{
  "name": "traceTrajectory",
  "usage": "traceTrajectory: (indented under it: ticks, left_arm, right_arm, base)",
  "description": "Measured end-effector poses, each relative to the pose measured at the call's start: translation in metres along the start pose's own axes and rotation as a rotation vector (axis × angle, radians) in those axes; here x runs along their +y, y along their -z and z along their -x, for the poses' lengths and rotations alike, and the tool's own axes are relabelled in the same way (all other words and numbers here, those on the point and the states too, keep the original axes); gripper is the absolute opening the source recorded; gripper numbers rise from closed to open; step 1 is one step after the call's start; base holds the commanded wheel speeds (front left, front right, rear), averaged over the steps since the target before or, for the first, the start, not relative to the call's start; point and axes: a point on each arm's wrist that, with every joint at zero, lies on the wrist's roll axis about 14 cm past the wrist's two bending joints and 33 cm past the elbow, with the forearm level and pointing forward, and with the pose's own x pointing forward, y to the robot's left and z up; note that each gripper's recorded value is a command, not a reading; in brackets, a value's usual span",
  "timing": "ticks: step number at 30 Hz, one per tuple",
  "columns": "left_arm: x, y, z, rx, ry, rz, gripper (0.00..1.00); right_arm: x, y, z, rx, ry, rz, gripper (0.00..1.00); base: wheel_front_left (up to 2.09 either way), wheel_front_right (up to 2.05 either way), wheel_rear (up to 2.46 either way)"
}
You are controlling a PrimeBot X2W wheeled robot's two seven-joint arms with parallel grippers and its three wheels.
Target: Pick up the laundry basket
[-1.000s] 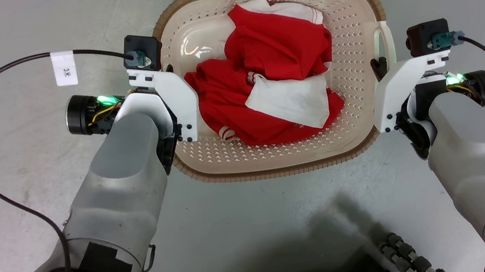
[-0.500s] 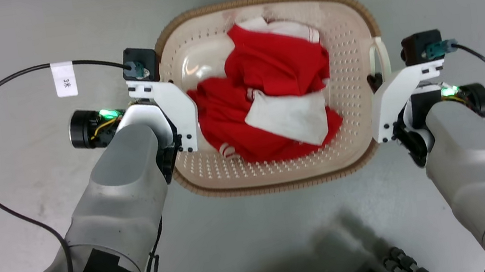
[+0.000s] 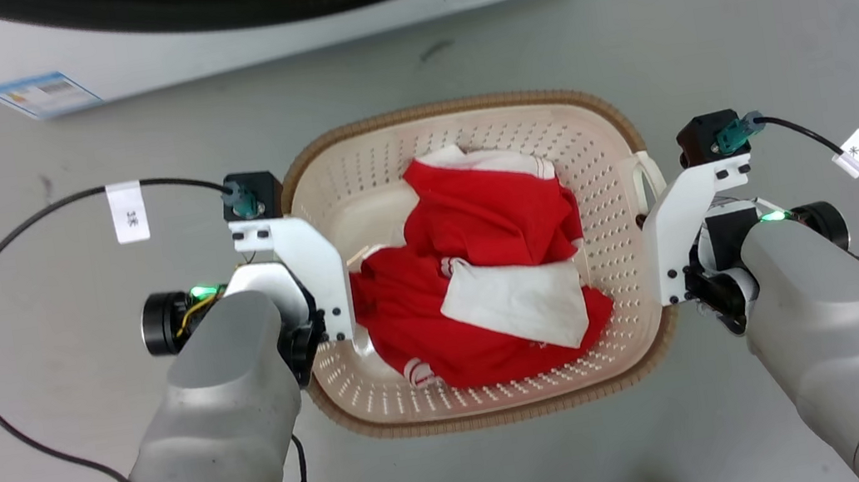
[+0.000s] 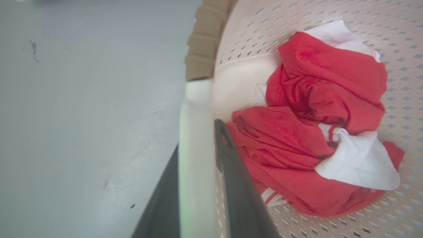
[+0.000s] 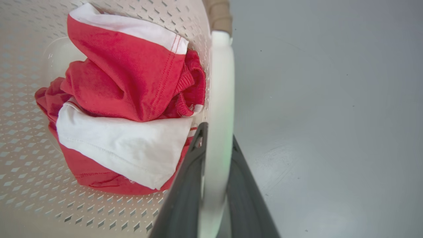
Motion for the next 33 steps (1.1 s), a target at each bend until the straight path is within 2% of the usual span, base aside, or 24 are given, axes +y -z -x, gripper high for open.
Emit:
traceTrajectory:
  ticks: [14, 22, 33]
  left_arm:
    - [0.029, 0.0, 0.079, 0.015, -0.111, 0.052, 0.0]
    - [0.034, 0.008, 0.113, 0.053, -0.137, 0.078, 0.0]
    - [0.03, 0.016, 0.152, 0.036, -0.152, 0.09, 0.0]
  right_arm:
    - [0.053, -0.023, 0.053, 0.049, -0.119, 0.069, 0.0]
    - [0.067, -0.02, 0.082, 0.104, -0.151, 0.101, 0.0]
    - [0.075, -0.022, 0.121, 0.071, -0.156, 0.129, 0.0]
  base:
    - [0.0, 0.0, 0.0]
    - [0.0, 0.0, 0.0]
    - [0.0, 0.0, 0.0]
